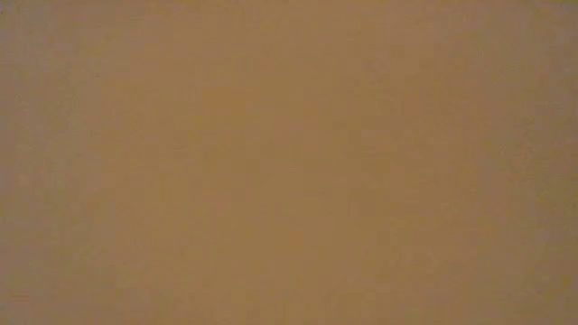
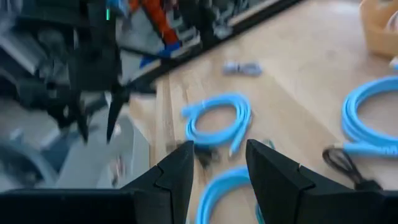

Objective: Pick & Place USB Port
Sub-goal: Put the blue charger cable into the gray bin

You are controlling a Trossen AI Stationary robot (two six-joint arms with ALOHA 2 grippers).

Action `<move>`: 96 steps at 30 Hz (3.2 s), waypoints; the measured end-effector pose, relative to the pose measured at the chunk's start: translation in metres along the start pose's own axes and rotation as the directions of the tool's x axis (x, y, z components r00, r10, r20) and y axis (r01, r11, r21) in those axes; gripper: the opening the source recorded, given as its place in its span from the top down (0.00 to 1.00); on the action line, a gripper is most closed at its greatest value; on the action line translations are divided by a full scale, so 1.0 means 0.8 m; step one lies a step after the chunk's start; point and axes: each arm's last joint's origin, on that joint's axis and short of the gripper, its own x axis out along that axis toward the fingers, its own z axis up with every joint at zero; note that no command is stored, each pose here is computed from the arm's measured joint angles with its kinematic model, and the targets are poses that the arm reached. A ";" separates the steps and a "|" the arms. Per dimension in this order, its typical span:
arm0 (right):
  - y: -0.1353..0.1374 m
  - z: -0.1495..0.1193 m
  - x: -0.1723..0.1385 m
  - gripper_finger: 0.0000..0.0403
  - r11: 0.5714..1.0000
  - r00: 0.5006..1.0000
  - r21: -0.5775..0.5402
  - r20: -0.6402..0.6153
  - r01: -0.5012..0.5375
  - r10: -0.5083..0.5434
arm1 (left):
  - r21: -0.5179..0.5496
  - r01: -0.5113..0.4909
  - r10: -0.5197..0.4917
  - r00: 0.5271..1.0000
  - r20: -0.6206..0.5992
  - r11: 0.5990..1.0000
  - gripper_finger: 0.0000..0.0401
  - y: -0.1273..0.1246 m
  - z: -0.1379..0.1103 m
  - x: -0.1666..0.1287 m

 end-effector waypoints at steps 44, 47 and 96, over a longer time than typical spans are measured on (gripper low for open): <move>-0.020 -0.041 0.129 0.65 0.949 0.795 -0.289 -0.542 0.125 -0.270 | -0.028 -0.231 0.225 0.904 0.364 0.973 0.62 0.032 0.062 -0.144; -0.022 -0.040 0.130 0.65 0.948 0.794 -0.285 -0.540 0.139 -0.279 | -0.023 -0.235 0.227 0.905 0.359 0.972 0.62 0.029 0.059 -0.143; 0.126 0.104 0.140 0.97 0.949 0.858 -0.231 -0.510 -0.213 0.069 | -0.225 -0.565 0.601 0.784 0.154 0.794 0.62 0.078 0.037 -0.158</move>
